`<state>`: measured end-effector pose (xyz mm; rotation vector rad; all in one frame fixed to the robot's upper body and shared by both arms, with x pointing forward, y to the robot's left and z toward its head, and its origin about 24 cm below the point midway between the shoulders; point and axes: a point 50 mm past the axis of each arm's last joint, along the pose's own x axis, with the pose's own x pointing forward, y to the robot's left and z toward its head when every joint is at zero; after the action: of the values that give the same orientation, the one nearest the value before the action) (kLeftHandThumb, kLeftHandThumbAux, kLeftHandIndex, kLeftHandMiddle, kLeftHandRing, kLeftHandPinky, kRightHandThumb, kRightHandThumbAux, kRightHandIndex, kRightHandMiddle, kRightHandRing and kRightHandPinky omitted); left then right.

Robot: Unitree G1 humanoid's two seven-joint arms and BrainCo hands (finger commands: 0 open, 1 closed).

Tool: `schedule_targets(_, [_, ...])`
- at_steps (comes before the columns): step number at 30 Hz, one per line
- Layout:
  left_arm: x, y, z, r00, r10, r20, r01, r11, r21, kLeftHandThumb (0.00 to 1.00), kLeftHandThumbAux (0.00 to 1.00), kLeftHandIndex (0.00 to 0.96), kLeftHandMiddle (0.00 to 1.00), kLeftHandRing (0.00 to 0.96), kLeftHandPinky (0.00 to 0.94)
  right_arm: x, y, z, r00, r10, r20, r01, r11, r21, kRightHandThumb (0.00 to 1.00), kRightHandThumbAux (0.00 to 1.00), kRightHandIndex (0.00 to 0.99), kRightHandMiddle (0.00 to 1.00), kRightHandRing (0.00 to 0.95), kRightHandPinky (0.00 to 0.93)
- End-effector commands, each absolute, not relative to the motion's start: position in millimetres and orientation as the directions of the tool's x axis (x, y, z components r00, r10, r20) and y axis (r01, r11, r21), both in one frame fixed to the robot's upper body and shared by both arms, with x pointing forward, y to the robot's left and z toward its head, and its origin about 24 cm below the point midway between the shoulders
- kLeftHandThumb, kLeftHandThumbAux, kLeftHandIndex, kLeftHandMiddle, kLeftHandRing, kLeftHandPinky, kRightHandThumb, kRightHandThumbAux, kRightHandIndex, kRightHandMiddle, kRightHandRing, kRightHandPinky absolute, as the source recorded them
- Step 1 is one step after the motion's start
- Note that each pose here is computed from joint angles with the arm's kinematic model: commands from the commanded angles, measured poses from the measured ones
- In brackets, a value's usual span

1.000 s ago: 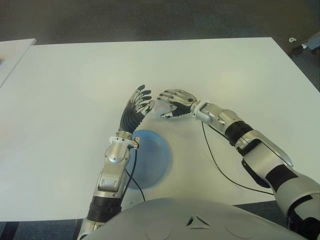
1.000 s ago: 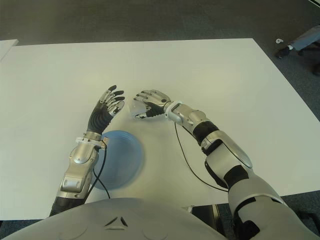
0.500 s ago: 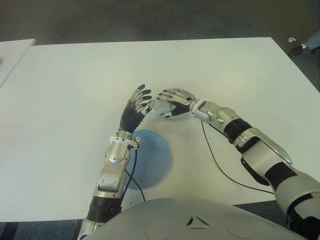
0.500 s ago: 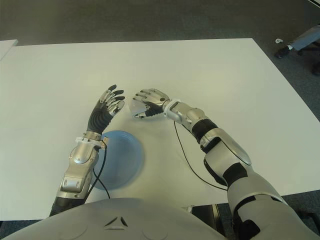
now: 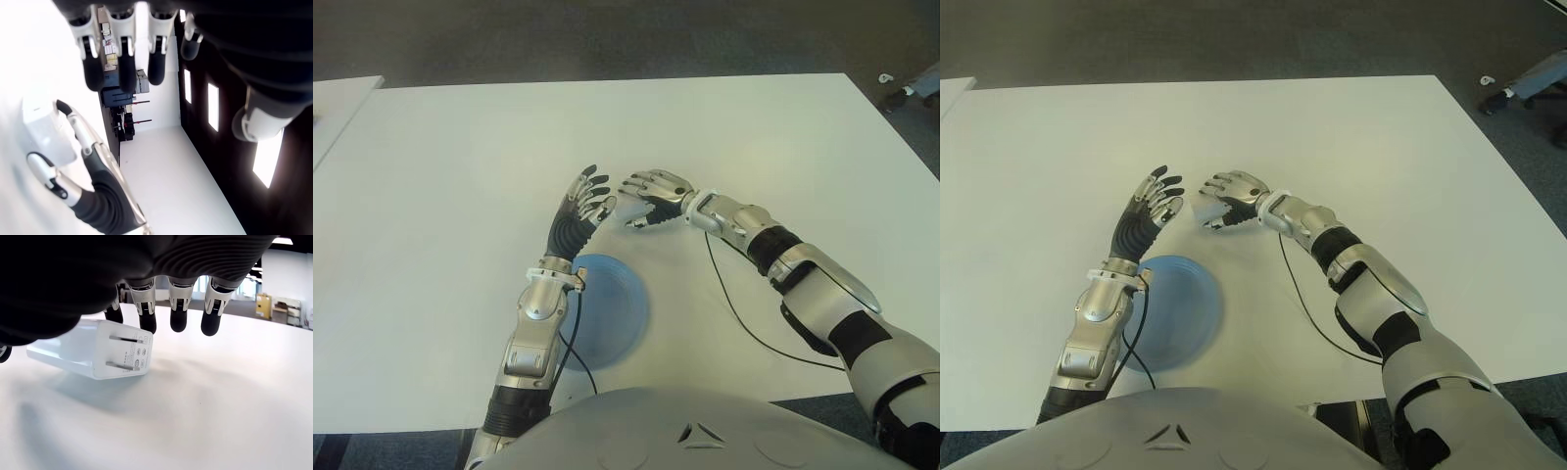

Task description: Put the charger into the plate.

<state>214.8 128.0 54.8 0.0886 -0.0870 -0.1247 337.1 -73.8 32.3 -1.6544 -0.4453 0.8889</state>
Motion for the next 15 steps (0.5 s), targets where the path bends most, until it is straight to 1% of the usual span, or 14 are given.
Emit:
schedule_targets(1, [211.9, 126.1, 50.9, 0.990, -0.126, 0.059, 0.121, 0.989, 0.082, 0.013, 0.541, 0.000, 0.184, 0.233, 0.267, 327.9, -78.6, 11.7, 0.609, 0.669, -0.426, -0.218, -0.376, -0.901, 0.353, 0.116, 0.000, 0.000, 0.000, 0.000])
schedule_targets(9, [211.1, 126.1, 51.4, 0.990, -0.128, 0.065, 0.122, 0.989, 0.079, 0.007, 0.539, 0.000, 0.181, 0.229, 0.254, 328.1, -77.1, 11.0, 0.597, 0.671, -0.440, -0.214, -0.395, -0.893, 0.362, 0.107, 0.000, 0.000, 0.000, 0.000])
schedule_targets(15, [210.8, 126.2, 51.5, 0.990, -0.126, 0.067, 0.120, 0.989, 0.081, 0.006, 0.533, 0.000, 0.179, 0.228, 0.262, 328.3, -76.2, 10.7, 0.594, 0.671, -0.444, -0.221, -0.394, -0.892, 0.368, 0.103, 0.000, 0.000, 0.000, 0.000])
